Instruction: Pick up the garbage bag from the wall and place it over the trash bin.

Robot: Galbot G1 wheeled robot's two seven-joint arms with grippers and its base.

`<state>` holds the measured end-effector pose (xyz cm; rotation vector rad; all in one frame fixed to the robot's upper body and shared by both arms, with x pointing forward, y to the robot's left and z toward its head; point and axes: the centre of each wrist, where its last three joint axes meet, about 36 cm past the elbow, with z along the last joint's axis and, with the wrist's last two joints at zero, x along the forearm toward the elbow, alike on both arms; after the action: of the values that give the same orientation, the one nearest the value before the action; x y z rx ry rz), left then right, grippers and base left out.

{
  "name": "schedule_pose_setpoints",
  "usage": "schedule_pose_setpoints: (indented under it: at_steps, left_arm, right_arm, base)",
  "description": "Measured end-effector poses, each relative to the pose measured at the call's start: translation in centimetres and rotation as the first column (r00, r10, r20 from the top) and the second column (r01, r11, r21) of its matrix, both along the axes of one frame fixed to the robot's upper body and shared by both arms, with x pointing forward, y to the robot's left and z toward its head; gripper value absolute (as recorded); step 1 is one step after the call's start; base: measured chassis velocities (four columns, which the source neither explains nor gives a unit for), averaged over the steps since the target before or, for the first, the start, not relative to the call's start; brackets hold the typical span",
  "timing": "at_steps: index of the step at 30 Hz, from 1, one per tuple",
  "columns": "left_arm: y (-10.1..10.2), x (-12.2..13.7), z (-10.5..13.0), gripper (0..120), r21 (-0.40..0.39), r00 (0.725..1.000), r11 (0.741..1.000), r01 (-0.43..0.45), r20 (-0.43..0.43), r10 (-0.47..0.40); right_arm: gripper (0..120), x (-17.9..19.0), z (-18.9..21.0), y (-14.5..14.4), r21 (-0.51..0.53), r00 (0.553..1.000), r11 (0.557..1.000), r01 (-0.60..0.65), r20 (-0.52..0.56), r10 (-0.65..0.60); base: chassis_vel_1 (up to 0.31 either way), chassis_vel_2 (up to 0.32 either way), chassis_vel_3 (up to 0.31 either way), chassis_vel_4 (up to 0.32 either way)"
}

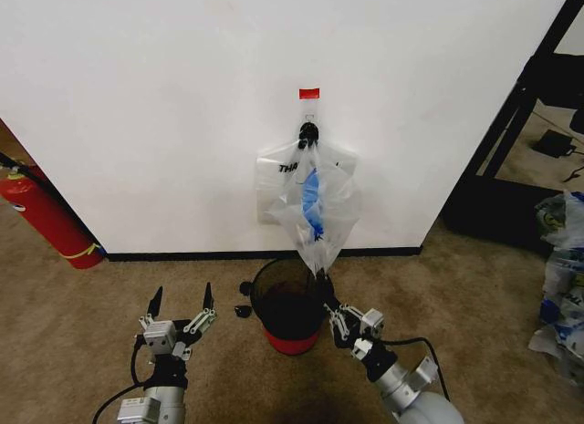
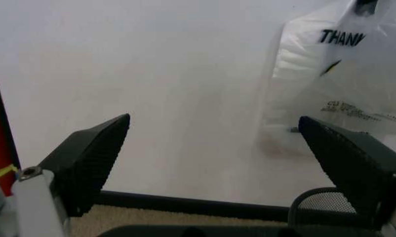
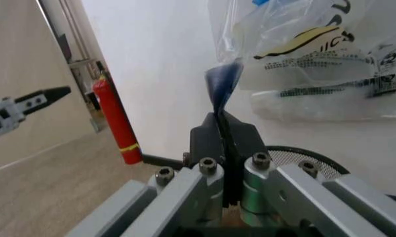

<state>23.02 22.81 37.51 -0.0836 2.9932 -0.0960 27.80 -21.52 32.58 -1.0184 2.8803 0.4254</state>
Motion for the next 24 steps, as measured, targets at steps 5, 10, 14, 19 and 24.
schedule_pose_setpoints:
  at_steps: [5, 10, 14, 19, 24]
  left_arm:
    - [-0.1, 0.1, -0.1, 100, -0.001, 1.000, 1.000, 0.001, 0.000, -0.001]
    - [0.0, 0.1, -0.1, 100, -0.001, 1.000, 1.000, 0.001, -0.001, -0.001]
    - [0.0, 0.2, -0.1, 100, 0.001, 1.000, 1.000, 0.002, 0.001, -0.002]
    - [-0.1, 0.4, 0.7, 100, -0.001, 1.000, 1.000, 0.011, 0.006, -0.011]
    - [-0.2, 1.8, 3.3, 100, 0.017, 0.998, 0.998, 0.062, 0.009, -0.062]
  right_arm:
    - [0, -0.8, -0.4, 0.0, -0.024, 1.000, 1.000, 0.000, 0.003, 0.001]
    - [0, -1.0, -0.5, 0.0, -0.042, 1.000, 0.999, 0.004, 0.014, -0.004]
    - [0, -0.3, -0.1, 0.3, -0.026, 0.999, 0.999, 0.025, 0.022, -0.025]
    - [0, 1.8, 1.4, 0.7, 0.028, 0.997, 0.997, 0.067, 0.029, -0.068]
    - [0, 4.7, 4.6, 1.1, 0.075, 0.996, 0.994, 0.075, 0.044, -0.078]
  base:
    - [0.000, 0.000, 0.000, 0.000]
    - [0.000, 0.000, 0.000, 0.000]
    - [0.000, 0.000, 0.000, 0.000]
    - [0.000, 0.000, 0.000, 0.000]
    - [0.000, 0.000, 0.000, 0.000]
